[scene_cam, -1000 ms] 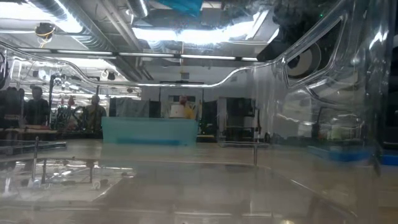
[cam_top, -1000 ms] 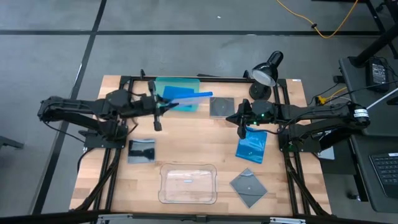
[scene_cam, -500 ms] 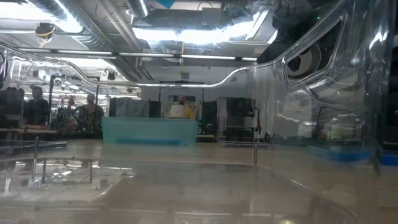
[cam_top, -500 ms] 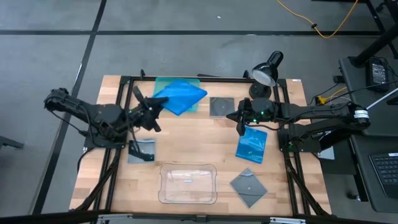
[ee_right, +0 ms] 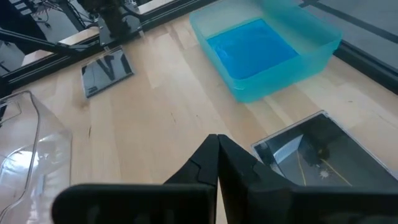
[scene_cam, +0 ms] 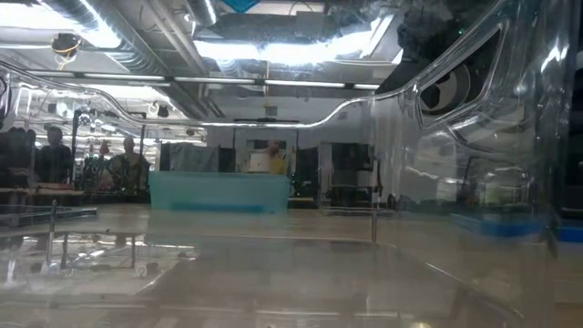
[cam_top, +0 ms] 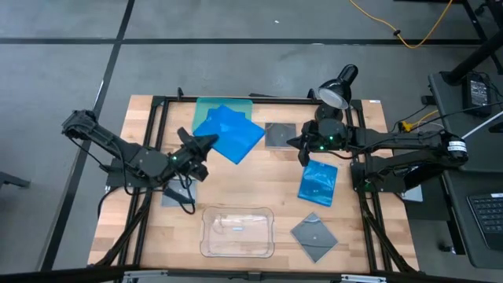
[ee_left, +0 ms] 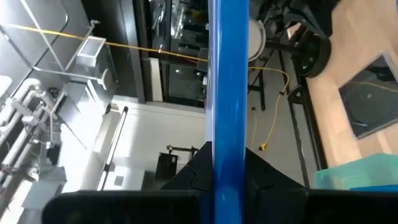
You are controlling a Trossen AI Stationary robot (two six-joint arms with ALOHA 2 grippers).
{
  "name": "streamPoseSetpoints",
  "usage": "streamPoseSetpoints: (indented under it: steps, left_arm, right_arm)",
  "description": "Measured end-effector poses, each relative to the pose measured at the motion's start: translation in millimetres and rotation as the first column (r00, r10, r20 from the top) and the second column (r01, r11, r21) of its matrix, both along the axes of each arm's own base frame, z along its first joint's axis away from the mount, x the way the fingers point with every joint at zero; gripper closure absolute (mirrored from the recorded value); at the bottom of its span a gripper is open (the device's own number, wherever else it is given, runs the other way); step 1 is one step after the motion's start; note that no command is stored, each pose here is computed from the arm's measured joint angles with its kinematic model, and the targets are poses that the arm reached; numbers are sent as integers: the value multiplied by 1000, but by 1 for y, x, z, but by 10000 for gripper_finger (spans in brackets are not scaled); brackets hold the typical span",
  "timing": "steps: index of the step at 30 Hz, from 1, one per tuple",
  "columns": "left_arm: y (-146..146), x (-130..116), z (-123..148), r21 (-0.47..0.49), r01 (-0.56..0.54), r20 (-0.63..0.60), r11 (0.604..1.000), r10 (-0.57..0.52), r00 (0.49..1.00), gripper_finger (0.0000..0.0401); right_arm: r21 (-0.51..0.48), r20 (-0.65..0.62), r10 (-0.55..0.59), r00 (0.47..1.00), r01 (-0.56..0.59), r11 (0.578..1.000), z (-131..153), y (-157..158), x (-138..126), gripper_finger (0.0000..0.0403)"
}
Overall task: Pick & place jewel cases by type
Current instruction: Put the left blue cd case into the green bin
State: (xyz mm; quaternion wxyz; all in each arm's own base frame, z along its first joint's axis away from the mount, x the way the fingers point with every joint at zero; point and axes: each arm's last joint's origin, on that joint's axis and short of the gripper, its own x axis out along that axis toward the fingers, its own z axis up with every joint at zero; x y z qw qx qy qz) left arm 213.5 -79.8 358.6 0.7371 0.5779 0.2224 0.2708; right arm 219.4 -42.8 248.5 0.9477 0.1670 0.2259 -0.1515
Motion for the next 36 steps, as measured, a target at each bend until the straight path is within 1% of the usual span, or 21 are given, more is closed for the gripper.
streamPoseSetpoints:
  steps: [2, 4, 6, 9, 11, 14, 17, 19, 22, 25, 27, 30, 34, 35, 36]
  left_arm:
    - [0, 0, 1, -27, -2, 27, 1000, 2, 1000, 382]
    - [0, 0, 2, -79, 0, 81, 997, 6, 997, 381]
    - [1, -1, 5, -153, 11, 160, 988, 14, 987, 381]
    - [1, -1, 7, -280, 47, 284, 959, 36, 958, 381]
    - [1, -2, 8, -365, 76, 358, 928, 64, 931, 381]
    - [1, -2, 8, -478, 131, 456, 869, 117, 882, 381]
    - [2, -3, 10, -573, 202, 540, 794, 181, 822, 381]
    - [1, -4, 10, -622, 272, 584, 734, 203, 786, 381]
    - [0, -3, 11, -680, 387, 636, 622, 239, 733, 381]
    - [-1, -2, 11, -720, 501, 670, 480, 295, 681, 381]
    - [-2, -1, 10, -732, 573, 680, 369, 341, 649, 381]
    - [-4, -1, 11, -723, 661, 673, 201, 420, 609, 381]
    - [-5, 0, 12, -656, 753, 617, -50, 540, 572, 381]
    - [-6, 0, 12, -631, 768, 595, -105, 569, 567, 381]
    - [-6, 0, 12, -609, 779, 577, -150, 591, 565, 381]
  right_arm:
    - [0, 0, 0, 1000, 0, 1000, 0, 0, 0, 393]
    - [1, 0, 1, 1000, -1, 1000, 0, 0, 0, 393]
    - [1, 1, 2, 1000, -2, 1000, 0, 0, 0, 393]
    - [0, 2, 2, 1000, -2, 1000, 0, 0, 0, 393]
    - [-1, 5, 3, 1000, -3, 1000, 0, 0, 0, 393]
    - [-5, 15, 4, 1000, -3, 1000, 1, 0, 1, 393]
    - [-10, 33, 4, 999, -4, 1000, 3, 0, 2, 393]
    - [-16, 45, 6, 999, -6, 1000, 4, 0, 2, 393]
    - [-34, 45, 20, 999, -19, 999, 5, 0, 2, 393]
    - [-40, 47, 41, 998, -39, 998, 5, 0, 3, 393]
    - [-52, 44, 54, 998, -52, 997, 5, 0, 3, 393]
    - [-67, 40, 62, 997, -59, 996, 5, 0, 3, 393]
    - [-91, 34, 76, 997, -72, 993, 5, 1, 3, 393]
    - [-97, 33, 79, 996, -75, 992, 5, 0, 3, 393]
    - [-103, 32, 82, 996, -78, 992, 5, 0, 3, 393]
